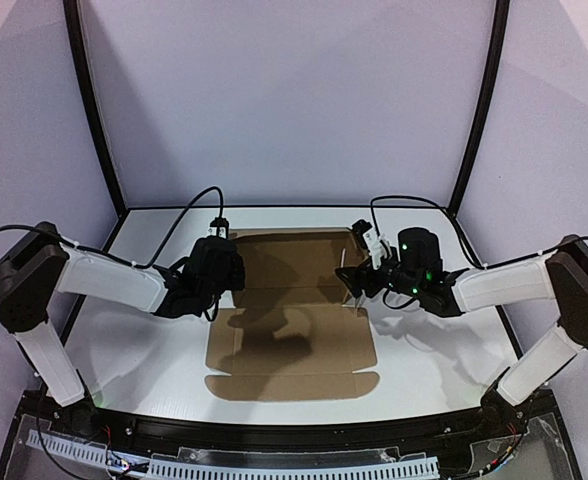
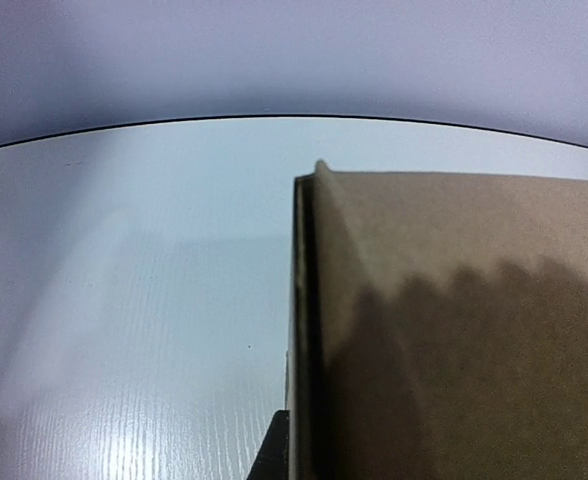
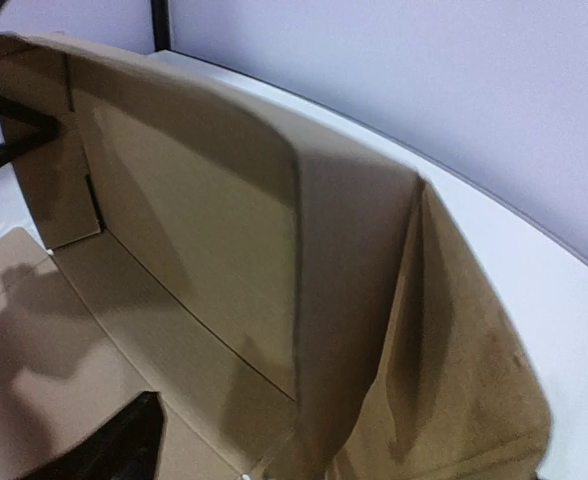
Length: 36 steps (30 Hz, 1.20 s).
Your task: Fold the paper box
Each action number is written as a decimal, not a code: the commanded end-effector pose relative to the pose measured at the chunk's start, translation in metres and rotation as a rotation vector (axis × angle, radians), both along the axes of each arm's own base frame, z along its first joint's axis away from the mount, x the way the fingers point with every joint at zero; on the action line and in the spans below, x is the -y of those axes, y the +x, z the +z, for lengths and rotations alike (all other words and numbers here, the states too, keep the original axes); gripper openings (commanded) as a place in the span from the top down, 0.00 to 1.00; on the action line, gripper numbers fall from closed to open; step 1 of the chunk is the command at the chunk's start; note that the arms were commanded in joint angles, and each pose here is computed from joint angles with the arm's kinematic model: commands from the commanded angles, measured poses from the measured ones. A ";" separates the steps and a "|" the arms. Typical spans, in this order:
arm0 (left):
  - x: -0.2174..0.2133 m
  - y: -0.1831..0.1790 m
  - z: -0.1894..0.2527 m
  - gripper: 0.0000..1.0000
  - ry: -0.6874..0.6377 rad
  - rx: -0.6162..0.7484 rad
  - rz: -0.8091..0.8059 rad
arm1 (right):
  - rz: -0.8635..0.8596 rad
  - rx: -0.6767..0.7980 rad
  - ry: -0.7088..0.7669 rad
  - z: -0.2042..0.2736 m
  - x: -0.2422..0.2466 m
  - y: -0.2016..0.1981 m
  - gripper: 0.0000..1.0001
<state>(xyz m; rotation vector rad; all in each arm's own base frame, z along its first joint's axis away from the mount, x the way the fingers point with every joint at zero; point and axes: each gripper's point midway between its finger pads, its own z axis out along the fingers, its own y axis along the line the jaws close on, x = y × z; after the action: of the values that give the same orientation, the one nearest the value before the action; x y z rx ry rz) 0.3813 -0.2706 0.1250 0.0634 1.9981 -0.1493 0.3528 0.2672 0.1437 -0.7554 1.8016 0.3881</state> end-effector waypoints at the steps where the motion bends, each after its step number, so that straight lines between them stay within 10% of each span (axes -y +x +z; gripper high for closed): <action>1: 0.003 -0.011 -0.035 0.99 0.056 -0.098 -0.035 | 0.014 -0.076 0.030 -0.004 -0.008 0.004 0.27; 5: 0.002 -0.011 -0.038 0.99 0.072 -0.108 -0.024 | 0.053 -0.127 0.083 -0.001 -0.013 -0.007 0.41; 24: -0.012 -0.015 -0.055 0.99 0.088 -0.167 0.088 | 0.338 -0.254 0.133 0.014 -0.026 -0.078 0.13; 36: 0.006 -0.023 -0.055 0.99 0.038 -0.159 -0.050 | -0.019 -0.127 0.077 -0.011 -0.002 -0.007 0.41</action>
<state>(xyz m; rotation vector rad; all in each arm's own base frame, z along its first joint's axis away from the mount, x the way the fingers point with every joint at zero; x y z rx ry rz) 0.3843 -0.2742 0.1227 -0.0337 2.0043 -0.1456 0.3190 0.2754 0.1237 -0.8179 1.9567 0.6053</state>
